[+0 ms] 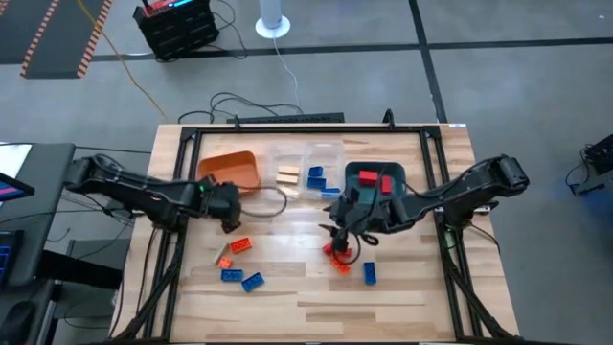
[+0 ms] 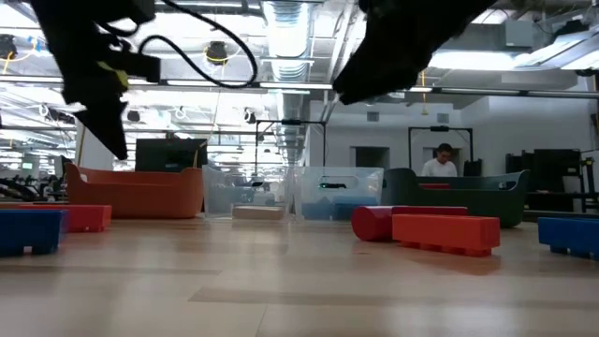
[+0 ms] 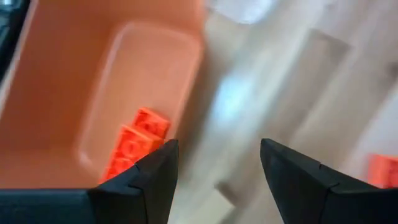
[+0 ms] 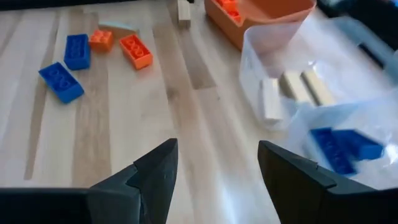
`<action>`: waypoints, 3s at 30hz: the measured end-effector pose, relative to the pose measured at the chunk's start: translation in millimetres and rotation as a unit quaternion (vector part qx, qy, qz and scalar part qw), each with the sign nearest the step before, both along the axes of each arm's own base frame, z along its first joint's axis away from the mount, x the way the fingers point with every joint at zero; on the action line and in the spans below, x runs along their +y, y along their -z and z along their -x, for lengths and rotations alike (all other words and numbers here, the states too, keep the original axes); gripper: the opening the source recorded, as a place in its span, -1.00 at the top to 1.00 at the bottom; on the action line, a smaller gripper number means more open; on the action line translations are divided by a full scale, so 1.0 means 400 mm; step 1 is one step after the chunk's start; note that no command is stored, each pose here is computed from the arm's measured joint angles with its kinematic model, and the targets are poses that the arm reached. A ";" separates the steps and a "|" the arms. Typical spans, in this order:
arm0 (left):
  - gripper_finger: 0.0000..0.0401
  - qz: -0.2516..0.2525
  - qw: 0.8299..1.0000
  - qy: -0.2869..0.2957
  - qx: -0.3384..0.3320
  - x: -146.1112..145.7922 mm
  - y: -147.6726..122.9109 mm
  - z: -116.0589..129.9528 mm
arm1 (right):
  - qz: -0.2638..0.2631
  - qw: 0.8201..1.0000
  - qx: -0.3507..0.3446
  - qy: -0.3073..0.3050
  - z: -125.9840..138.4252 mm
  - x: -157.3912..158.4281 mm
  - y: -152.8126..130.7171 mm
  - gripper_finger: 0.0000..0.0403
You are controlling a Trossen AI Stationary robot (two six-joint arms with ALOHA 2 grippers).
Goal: Sort blocks
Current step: Put the brown block into the left transparent bin
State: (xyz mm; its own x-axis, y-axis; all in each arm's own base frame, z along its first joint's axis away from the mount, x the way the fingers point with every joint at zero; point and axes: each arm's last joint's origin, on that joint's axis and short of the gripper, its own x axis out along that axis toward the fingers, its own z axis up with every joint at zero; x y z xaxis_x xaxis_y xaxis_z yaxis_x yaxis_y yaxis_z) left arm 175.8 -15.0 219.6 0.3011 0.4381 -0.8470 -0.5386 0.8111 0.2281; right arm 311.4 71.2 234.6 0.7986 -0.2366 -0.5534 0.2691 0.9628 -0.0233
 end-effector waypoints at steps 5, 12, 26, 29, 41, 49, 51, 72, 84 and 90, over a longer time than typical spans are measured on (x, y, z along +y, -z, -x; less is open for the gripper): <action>-0.11 0.052 0.998 0.033 -0.017 -0.076 0.002 0.013 | -0.028 1.000 -0.009 0.008 -0.017 0.046 0.038 -0.27; -0.11 0.156 0.986 0.050 -0.020 -0.186 0.006 0.061 | -0.013 0.999 -0.031 0.006 -0.045 0.131 0.004 -0.27; -0.11 0.123 0.989 0.071 -0.047 -0.267 0.032 0.086 | 0.019 0.999 -0.042 -0.019 -0.166 0.263 0.008 -0.27; -0.11 0.090 0.993 0.072 -0.033 -0.261 0.052 0.060 | 0.031 0.997 -0.063 -0.033 -0.203 0.281 -0.032 -0.27; -0.11 0.067 0.994 0.087 0.004 -0.253 0.081 0.030 | 0.035 0.992 -0.121 -0.031 -0.209 0.339 -0.106 -0.27; -0.11 0.165 0.986 -0.007 0.021 -0.259 0.073 0.052 | 0.025 0.991 -0.127 -0.036 -0.191 0.371 -0.107 -0.27; -0.11 0.152 0.988 -0.022 0.032 -0.258 0.084 0.053 | 0.025 0.991 -0.127 -0.039 -0.187 0.377 -0.107 -0.27; -0.09 0.127 0.990 -0.054 0.038 -0.237 0.177 0.070 | 0.027 0.991 -0.123 -0.039 -0.186 0.377 -0.105 -0.27; 0.13 0.173 0.980 -0.039 0.092 -0.248 0.171 0.075 | 0.027 0.991 -0.123 -0.039 -0.186 0.377 -0.105 -0.27; 0.20 0.175 0.978 -0.017 0.114 -0.243 0.185 0.086 | 0.026 0.991 -0.123 -0.042 -0.182 0.384 -0.105 -0.27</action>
